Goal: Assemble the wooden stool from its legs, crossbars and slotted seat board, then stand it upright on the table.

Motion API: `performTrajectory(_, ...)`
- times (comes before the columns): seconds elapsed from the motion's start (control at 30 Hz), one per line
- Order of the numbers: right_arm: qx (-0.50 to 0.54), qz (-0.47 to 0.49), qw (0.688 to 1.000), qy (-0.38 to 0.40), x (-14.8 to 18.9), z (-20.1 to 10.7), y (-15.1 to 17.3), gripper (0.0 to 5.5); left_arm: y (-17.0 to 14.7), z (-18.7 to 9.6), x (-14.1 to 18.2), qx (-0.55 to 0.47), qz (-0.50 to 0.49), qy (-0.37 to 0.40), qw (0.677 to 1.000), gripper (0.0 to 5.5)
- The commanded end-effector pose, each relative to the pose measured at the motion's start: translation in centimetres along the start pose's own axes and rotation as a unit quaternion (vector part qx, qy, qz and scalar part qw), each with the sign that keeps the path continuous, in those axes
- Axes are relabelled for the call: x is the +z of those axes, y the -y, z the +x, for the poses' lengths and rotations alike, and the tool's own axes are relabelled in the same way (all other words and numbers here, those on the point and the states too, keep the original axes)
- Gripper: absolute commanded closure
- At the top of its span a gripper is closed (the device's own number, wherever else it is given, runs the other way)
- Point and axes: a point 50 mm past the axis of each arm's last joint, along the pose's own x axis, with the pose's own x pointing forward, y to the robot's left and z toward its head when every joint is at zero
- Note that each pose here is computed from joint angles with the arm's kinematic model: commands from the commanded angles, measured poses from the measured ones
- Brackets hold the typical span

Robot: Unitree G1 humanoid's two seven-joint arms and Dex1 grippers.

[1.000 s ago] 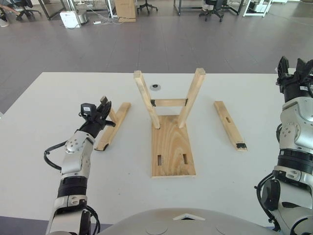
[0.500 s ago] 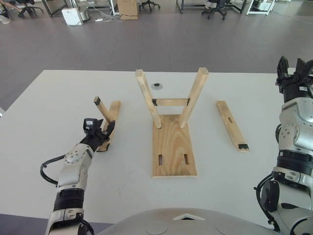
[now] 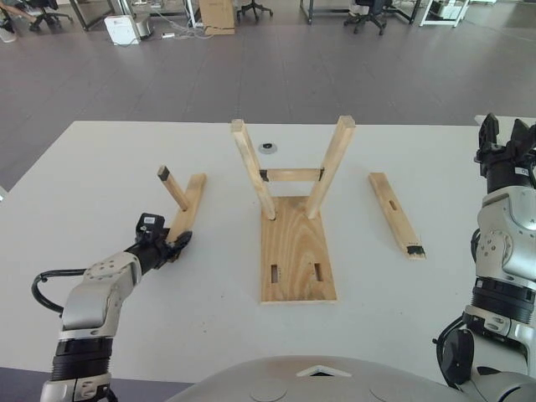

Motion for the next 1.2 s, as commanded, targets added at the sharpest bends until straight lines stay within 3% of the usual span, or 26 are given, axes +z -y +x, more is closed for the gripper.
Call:
performTrajectory(0.03,-0.004,0.003,1.000,-0.009,-0.3,-0.2,0.2,3.00,-0.4,-0.2,-1.2,-0.009,-0.007,-0.035,0.999,3.17)
performTrajectory(0.13,-0.002,0.006,1.000,-0.008,-0.3,-0.1,0.0,3.00,-0.7,0.0,-0.6,-0.013,-0.001,-0.029,0.999,3.48)
performTrajectory(0.27,0.001,0.008,1.000,-0.005,-0.2,0.1,-0.1,3.00,-1.6,0.0,-0.6,-0.005,0.045,-0.042,0.998,3.48)
performTrajectory(0.37,0.003,0.008,1.000,-0.004,-0.1,0.3,-0.2,3.00,-2.7,0.0,1.7,0.001,0.016,0.018,1.000,3.48)
performTrajectory(0.5,0.063,0.024,0.997,0.027,1.2,0.6,-1.9,3.00,-3.2,-1.8,12.7,-0.020,-0.065,0.265,0.962,3.48)
performTrajectory(0.6,0.165,0.082,0.980,0.070,3.3,0.1,-5.1,3.00,-1.5,-4.1,20.1,-0.063,-0.048,0.384,0.920,3.48)
performTrajectory(0.67,0.237,0.135,0.957,0.097,5.4,-0.2,-7.2,3.00,0.7,-5.7,24.1,-0.123,-0.044,0.440,0.889,3.48)
performTrajectory(0.73,0.315,0.209,0.920,0.100,7.5,-0.3,-9.3,2.68,4.0,-6.3,26.4,-0.223,-0.025,0.438,0.871,3.48)
performTrajectory(0.8,0.397,0.287,0.867,0.089,9.5,-0.6,-11.2,2.25,6.5,-6.3,26.9,-0.309,-0.008,0.402,0.862,3.48)
performTrajectory(0.87,0.485,0.367,0.791,0.071,11.5,-1.2,-13.0,1.88,8.1,-6.2,26.8,-0.366,-0.005,0.370,0.854,3.48)
performTrajectory(0.93,0.538,0.385,0.748,0.049,12.3,-1.5,-13.7,1.48,9.4,-6.2,26.6,-0.399,0.001,0.352,0.847,3.48)
performTrajectory(1.1,0.624,0.404,0.668,-0.019,13.4,-1.7,-14.4,0.44,11.8,-6.9,25.6,-0.505,0.019,0.299,0.809,3.48)
performTrajectory(1.2,0.647,0.383,0.657,-0.053,13.3,-1.1,-14.0,0.11,12.2,-7.5,24.6,-0.551,0.039,0.263,0.791,3.48)
